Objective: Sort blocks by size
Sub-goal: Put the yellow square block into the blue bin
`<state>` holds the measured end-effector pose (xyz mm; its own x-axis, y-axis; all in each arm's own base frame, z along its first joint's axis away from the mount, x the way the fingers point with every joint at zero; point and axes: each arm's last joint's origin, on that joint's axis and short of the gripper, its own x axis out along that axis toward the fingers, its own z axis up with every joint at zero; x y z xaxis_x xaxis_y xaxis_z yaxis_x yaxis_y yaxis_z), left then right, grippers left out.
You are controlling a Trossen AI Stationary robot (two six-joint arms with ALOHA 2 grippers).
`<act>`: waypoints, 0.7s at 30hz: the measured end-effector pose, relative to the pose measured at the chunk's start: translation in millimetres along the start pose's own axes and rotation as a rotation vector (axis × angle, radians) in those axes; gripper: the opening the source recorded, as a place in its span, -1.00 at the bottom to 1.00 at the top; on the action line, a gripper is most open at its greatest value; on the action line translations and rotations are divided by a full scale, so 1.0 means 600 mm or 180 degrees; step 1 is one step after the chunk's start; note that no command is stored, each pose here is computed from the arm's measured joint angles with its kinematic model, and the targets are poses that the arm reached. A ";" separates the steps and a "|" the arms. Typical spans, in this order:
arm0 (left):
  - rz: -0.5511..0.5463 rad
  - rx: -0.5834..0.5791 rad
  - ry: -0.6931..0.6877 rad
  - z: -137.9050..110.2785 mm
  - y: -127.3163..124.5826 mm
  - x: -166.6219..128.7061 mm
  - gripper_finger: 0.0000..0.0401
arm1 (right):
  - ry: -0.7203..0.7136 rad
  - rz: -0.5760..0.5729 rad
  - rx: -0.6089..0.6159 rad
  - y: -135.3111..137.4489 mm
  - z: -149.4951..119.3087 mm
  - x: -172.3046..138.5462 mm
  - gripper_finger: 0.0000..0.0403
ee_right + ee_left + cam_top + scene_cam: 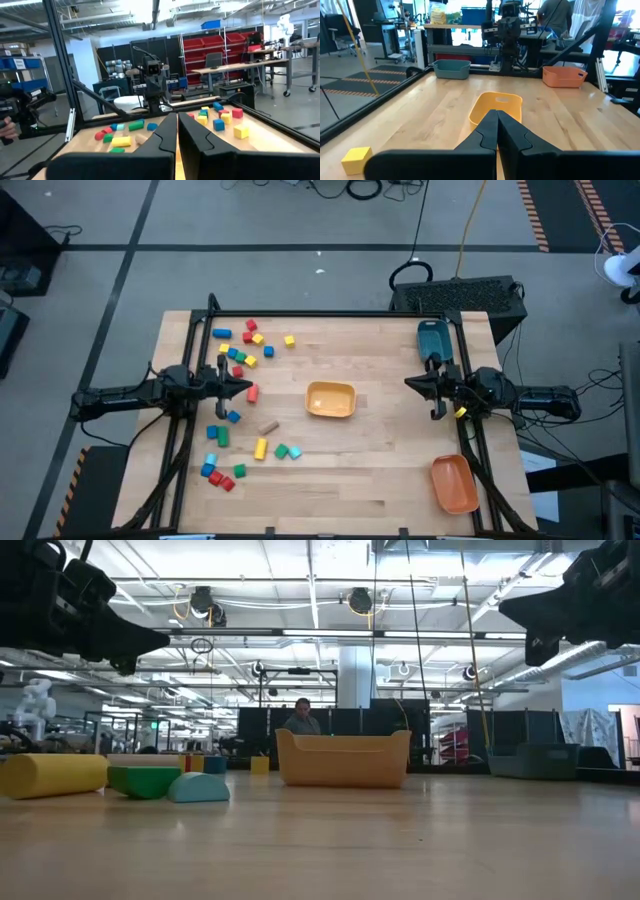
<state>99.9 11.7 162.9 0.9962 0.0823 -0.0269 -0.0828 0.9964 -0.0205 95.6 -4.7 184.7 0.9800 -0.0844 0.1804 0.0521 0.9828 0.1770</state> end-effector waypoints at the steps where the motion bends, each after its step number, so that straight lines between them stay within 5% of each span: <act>1: 0.0000 -0.0001 -0.0003 0.000 0.000 0.000 -0.97 | 0.0000 0.0000 0.0000 0.000 0.000 0.000 -1.00; 10: 0.0000 0.0002 -0.0003 0.000 0.000 0.000 -0.97 | -0.0124 -0.0356 -0.0183 -0.005 0.005 0.002 -0.98; 21: 0.0188 0.0170 -0.0030 0.002 0.003 0.000 -0.97 | 0.0112 -0.0877 -0.0138 -0.013 -0.011 0.028 -0.60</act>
<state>99.7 13.4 163.8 0.9899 0.1410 -0.0172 -0.1404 0.9895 0.0343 112.8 -12.9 179.9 0.9338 -0.3443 0.0975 0.3248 0.9298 0.1729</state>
